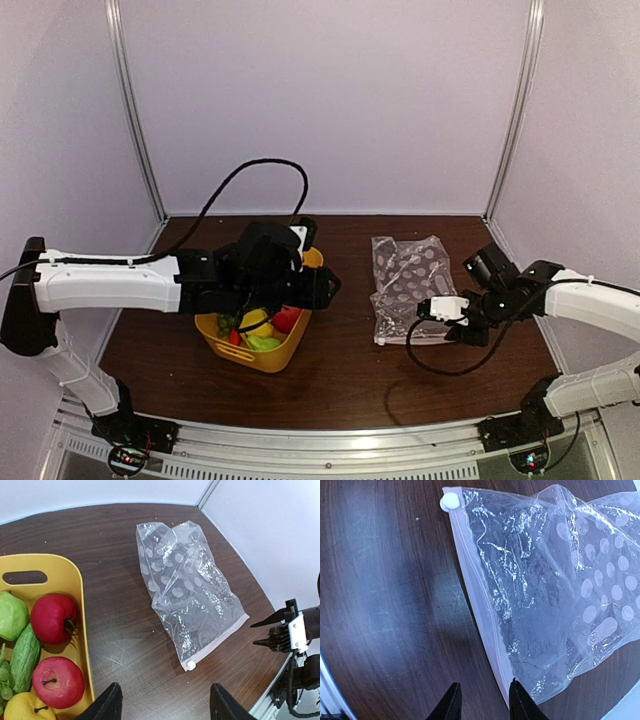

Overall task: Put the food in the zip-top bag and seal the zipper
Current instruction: Pick up the zipper food storage bag from the center of the board.

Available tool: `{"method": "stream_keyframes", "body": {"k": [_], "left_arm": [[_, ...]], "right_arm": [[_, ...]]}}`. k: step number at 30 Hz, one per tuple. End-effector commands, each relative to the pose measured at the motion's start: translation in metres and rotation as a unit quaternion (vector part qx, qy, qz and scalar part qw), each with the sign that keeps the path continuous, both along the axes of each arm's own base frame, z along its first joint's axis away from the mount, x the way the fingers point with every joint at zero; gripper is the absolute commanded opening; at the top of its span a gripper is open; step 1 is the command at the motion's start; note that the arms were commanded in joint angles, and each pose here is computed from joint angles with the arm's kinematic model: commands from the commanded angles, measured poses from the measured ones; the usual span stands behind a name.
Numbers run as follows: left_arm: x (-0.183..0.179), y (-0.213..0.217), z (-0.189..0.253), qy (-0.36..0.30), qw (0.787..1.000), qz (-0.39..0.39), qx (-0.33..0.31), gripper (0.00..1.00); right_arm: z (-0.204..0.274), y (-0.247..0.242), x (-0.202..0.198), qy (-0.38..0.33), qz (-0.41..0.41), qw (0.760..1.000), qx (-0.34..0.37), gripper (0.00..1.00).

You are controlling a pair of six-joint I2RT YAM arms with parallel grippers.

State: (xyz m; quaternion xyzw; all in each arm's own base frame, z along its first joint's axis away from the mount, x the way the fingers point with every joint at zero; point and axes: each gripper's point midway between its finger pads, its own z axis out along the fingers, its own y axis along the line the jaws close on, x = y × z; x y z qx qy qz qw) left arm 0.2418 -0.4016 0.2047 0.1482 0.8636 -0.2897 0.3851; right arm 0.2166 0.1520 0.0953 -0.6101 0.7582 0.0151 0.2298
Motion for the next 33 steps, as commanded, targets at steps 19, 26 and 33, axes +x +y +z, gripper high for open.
{"method": "stream_keyframes", "body": {"k": [19,26,33], "left_arm": [[0.011,0.03,0.026,-0.052,0.997,0.042,0.031,0.61],[0.01,0.031,0.025,-0.052,0.997,0.039,0.032,0.61],[0.006,0.032,0.017,-0.043,0.998,0.035,0.029,0.61]], "right_arm": [[-0.053,0.007,0.043,-0.046,0.001,0.997,-0.06,0.33],[-0.063,0.003,0.056,-0.067,-0.021,0.994,-0.083,0.34],[-0.042,0.005,0.077,-0.114,-0.055,0.989,-0.07,0.11]]}}
